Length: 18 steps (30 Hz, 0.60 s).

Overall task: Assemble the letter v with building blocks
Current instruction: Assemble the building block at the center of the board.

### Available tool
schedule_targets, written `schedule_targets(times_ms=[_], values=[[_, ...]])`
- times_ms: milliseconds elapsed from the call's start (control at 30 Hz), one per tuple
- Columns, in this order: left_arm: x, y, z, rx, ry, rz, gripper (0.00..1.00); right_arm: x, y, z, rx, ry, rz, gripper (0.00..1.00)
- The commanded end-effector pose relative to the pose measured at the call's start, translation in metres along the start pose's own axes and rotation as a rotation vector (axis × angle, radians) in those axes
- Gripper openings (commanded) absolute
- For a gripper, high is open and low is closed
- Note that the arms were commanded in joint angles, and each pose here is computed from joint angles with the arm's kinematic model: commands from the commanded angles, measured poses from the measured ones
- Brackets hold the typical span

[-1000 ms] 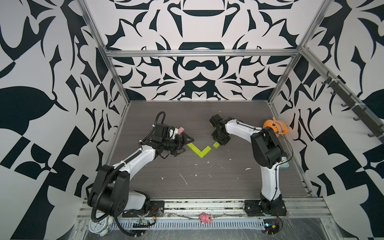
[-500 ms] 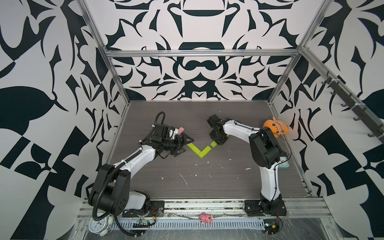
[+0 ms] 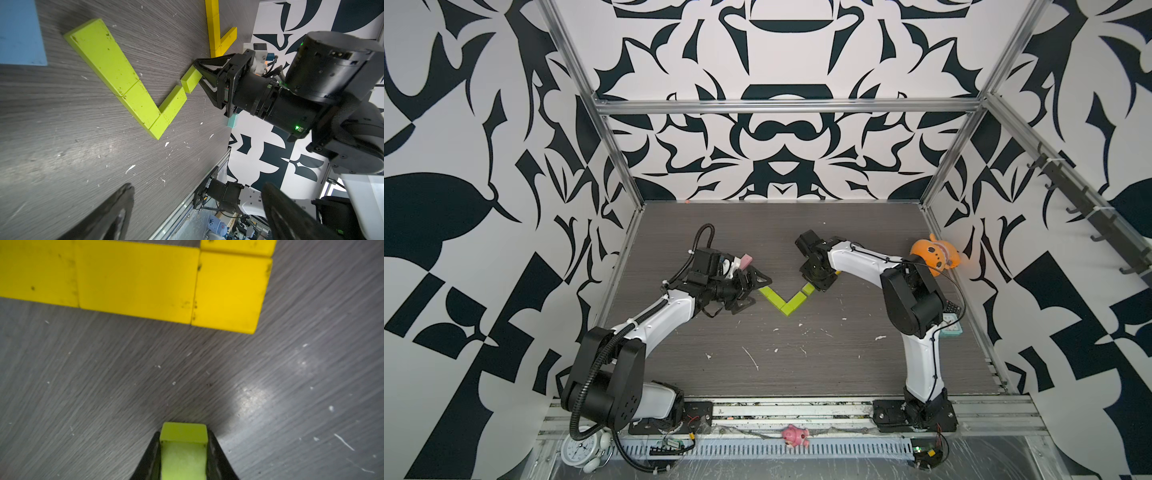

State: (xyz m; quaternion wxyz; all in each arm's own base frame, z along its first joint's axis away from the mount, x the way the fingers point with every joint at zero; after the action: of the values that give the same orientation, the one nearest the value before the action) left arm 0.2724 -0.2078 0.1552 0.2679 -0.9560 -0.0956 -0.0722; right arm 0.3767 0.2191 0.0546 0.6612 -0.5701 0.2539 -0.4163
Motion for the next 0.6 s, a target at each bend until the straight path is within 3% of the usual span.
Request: schedule_targets(times_ms=[0, 567], values=[[-0.0063, 0.0023, 0.0074, -0.004, -0.005, 0.020, 0.99, -0.0002, -0.0029, -0.0063, -0.025, 0.008, -0.021, 0.31], [-0.0083, 0.0036, 0.0107, -0.001, -0.009, 0.026, 0.99, -0.0055, 0.0021, -0.0103, -0.035, 0.015, 0.004, 0.35]])
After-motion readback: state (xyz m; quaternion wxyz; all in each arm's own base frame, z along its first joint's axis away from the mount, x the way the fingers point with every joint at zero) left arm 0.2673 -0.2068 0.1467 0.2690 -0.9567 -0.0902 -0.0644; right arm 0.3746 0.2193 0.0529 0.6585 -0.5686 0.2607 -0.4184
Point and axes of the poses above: each gripper's point midway between its finger pads, its own y axis out along the fingers, its own z axis along the line the jaws close on, x = y × z, the point moved 3 cm from there along -y, back along the fingers, and after that the axes turned 12 degrees about y, right-handed, at the moved point
